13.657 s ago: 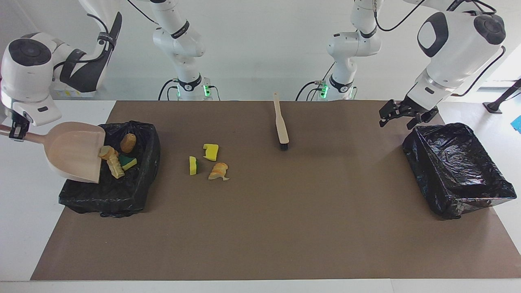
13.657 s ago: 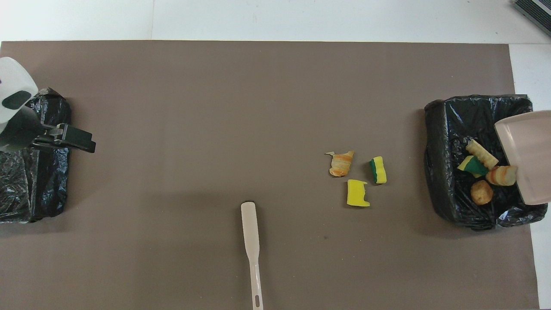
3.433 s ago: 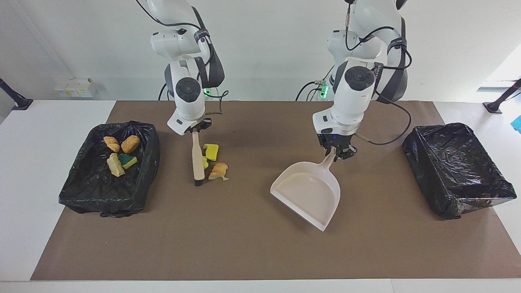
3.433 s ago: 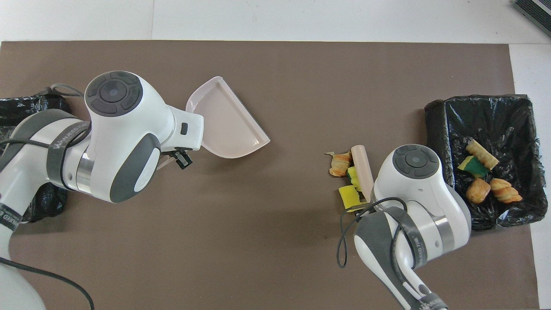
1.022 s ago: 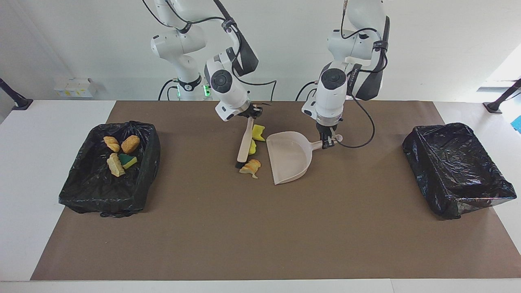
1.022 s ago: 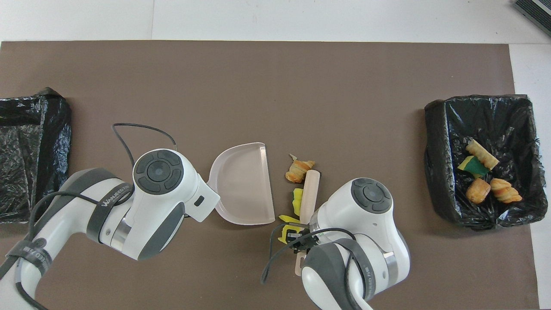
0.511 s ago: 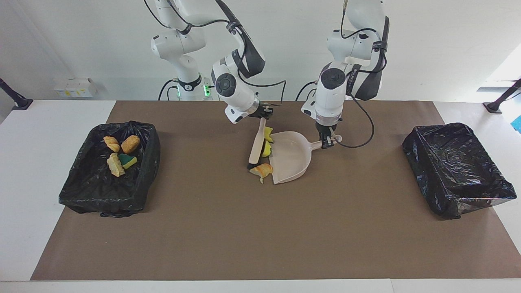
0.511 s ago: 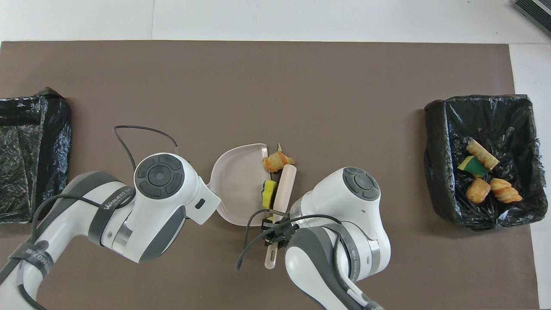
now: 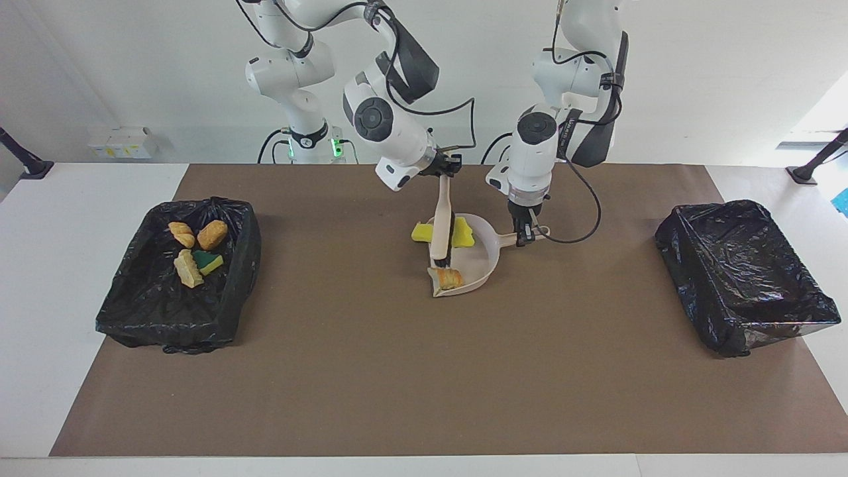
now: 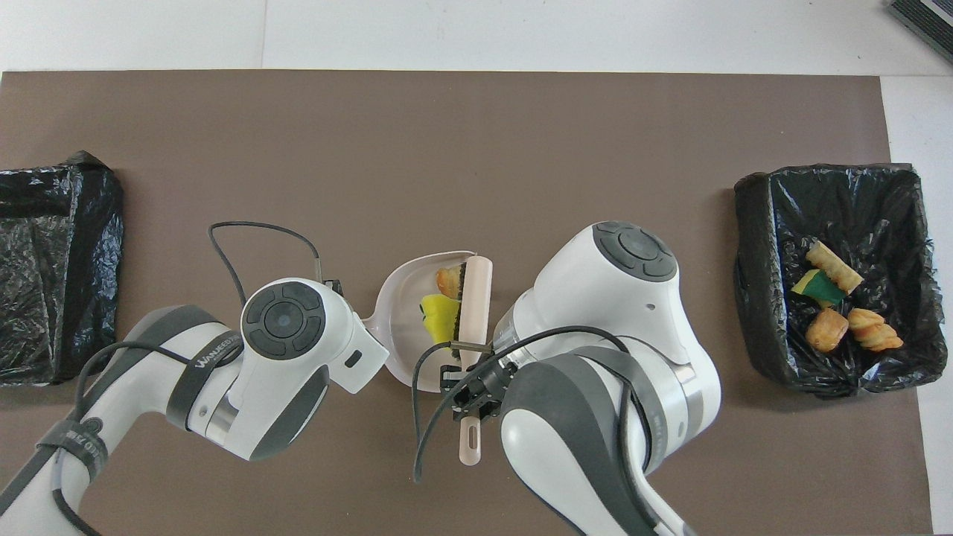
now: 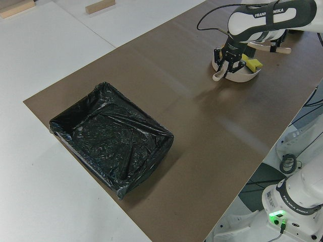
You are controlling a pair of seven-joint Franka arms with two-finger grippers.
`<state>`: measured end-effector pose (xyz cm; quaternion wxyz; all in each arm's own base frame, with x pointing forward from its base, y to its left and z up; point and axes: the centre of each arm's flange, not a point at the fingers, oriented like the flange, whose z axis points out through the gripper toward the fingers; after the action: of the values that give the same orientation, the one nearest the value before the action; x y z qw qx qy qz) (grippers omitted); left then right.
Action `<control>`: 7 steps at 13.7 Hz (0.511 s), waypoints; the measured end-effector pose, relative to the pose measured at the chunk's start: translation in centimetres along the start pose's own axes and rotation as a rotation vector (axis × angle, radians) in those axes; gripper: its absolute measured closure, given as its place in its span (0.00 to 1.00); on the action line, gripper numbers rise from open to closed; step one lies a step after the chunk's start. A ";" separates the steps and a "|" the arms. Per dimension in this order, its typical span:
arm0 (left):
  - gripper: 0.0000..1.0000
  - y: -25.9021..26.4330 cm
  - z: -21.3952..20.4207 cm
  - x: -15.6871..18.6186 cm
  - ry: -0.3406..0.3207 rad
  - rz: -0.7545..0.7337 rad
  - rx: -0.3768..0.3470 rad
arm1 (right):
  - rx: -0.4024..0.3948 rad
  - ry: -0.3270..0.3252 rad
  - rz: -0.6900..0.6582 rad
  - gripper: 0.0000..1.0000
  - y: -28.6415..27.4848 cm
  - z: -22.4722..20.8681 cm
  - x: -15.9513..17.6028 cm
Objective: Sweep and dump trash in bin
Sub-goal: 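Push the debris deeper into the dustpan with the right gripper's brush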
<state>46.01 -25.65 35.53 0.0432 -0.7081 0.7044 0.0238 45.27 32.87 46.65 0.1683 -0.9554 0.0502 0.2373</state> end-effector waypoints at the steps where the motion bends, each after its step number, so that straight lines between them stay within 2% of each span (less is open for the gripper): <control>1: 0.69 0.0 0.0 0.0 0.000 0.000 0.000 | -0.028 0.008 -0.003 0.74 0.6 -0.7 -0.3; 4: 0.69 0.0 0.0 0.0 0.000 0.000 0.000 | -0.206 0.025 -0.022 0.74 2.5 -0.3 -1.5; 7: 0.69 0.0 0.0 0.0 0.000 0.000 0.000 | -0.363 -0.028 -0.028 0.74 5.5 4.9 -3.5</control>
<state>46.01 -25.62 35.50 0.0432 -0.7081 0.7044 0.0238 39.08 29.45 42.54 -0.0028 -0.9673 -0.0089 0.2535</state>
